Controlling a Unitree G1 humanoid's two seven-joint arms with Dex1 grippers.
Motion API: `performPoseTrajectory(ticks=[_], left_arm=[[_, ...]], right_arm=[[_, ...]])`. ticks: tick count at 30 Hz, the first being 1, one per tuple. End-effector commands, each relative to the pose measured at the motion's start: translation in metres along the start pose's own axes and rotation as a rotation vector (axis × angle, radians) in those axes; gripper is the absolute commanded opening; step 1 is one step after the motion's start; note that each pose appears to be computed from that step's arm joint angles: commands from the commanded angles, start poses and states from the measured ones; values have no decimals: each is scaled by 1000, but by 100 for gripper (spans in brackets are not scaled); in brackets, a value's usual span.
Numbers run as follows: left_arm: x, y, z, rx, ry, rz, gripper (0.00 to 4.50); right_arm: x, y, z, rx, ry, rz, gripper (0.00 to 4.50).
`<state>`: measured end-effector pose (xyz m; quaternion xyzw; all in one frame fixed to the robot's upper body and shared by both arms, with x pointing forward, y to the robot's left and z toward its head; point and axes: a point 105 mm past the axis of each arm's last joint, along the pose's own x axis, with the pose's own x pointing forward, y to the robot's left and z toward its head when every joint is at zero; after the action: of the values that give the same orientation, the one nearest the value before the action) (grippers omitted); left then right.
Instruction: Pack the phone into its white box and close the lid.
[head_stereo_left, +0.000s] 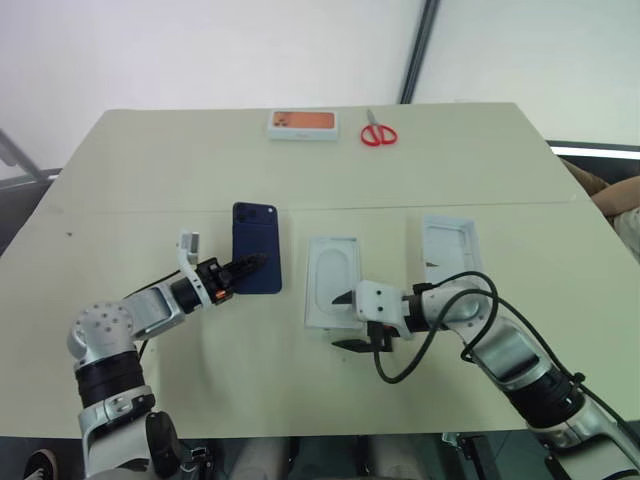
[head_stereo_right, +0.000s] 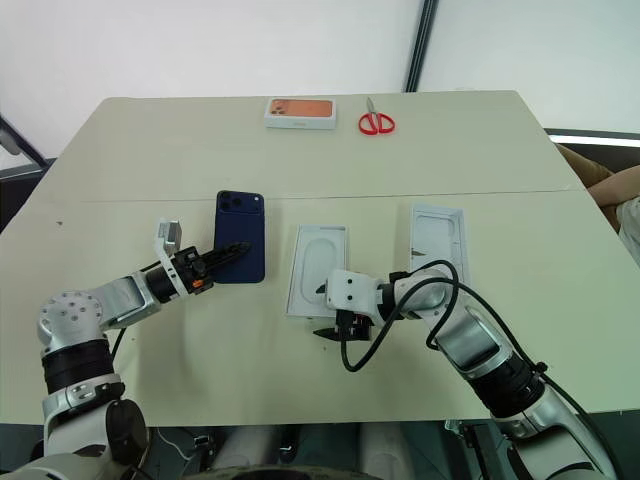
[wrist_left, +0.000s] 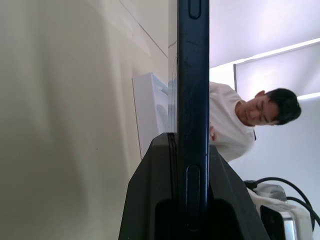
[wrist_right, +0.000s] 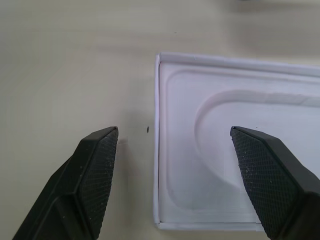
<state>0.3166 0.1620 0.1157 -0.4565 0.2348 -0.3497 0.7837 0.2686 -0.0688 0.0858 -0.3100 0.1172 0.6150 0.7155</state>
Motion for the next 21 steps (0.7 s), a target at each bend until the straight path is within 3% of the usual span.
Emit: performPoseTrajectory(ticks=[1,2,21], left_arm=[[0,-16,6,47,-19,-58,0],[1,-16,6,48,-20,-58,0],[5,-19,4,53,-4,-55,0]], right_arm=[[-1,-1,4,-26,-12,-7,195],[-1,-2,5,-28,-12,-13,148],[12,6,3,-61,25,40,148]])
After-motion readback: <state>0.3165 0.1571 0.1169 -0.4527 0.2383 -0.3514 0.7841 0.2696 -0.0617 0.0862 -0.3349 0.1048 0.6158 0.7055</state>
